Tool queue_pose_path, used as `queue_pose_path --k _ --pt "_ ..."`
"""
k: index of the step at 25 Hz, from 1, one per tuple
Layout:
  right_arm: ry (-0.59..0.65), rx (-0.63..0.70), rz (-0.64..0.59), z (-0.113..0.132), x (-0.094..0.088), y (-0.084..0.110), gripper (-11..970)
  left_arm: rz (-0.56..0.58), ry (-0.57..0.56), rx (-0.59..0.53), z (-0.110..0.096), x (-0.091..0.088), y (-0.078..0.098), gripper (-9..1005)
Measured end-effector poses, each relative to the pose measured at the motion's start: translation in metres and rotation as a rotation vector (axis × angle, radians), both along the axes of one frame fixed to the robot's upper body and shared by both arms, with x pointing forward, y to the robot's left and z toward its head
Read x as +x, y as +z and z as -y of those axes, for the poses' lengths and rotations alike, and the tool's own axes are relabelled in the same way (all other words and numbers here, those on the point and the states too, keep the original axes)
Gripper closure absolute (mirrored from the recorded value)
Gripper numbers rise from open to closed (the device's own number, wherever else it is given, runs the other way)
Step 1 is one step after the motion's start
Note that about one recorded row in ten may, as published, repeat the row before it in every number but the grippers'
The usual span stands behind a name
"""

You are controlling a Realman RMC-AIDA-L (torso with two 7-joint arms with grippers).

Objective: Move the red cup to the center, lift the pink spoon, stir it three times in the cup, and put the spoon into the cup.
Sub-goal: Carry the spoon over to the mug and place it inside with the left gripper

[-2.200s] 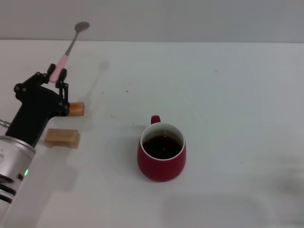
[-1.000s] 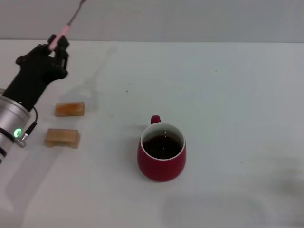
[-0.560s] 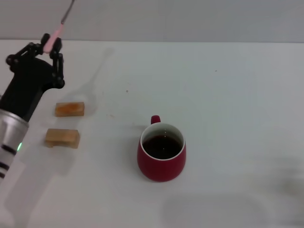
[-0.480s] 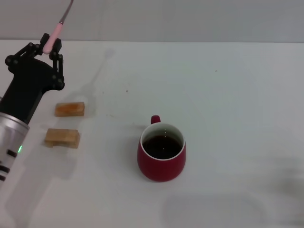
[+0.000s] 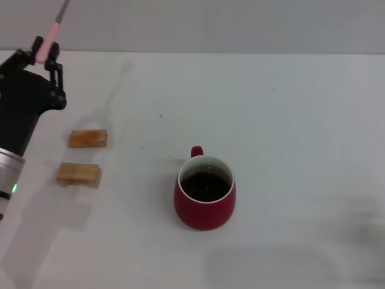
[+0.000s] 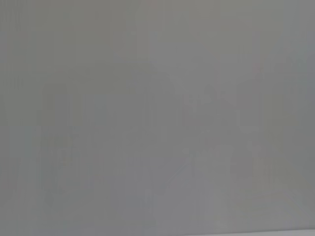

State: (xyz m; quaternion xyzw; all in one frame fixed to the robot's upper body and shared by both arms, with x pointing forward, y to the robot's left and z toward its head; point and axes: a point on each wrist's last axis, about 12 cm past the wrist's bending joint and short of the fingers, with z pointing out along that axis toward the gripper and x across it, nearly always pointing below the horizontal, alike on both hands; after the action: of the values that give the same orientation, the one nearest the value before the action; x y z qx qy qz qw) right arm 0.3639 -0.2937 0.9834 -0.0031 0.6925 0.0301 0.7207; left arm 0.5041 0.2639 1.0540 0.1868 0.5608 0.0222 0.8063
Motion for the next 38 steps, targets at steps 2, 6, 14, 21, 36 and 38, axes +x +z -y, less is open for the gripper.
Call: queue_pose_path --k 2,6,14,21,36,38 --pt "0.000 0.000 0.000 0.000 0.000 0.000 959 0.011 0.006 -0.037 -0.002 0.000 0.002 821" --pt "-0.006 -0.008 0.001 0.003 -0.003 0.000 959 0.031 0.017 -0.157 -0.008 0.000 0.008 821" --pt "-0.010 -0.049 -0.019 0.011 -0.004 -0.002 960 0.018 0.050 -0.317 -0.028 0.007 0.011 821" --pt "0.003 -0.082 -0.056 0.016 0.007 -0.006 961 0.100 0.129 0.014 -0.016 0.011 0.012 822" --pt "0.029 -0.099 -0.028 0.016 0.023 -0.002 960 0.030 0.146 0.203 0.026 0.029 0.028 822" --pt "0.031 -0.097 -0.028 0.015 0.023 -0.002 960 -0.012 0.126 0.126 0.026 0.031 0.035 822"
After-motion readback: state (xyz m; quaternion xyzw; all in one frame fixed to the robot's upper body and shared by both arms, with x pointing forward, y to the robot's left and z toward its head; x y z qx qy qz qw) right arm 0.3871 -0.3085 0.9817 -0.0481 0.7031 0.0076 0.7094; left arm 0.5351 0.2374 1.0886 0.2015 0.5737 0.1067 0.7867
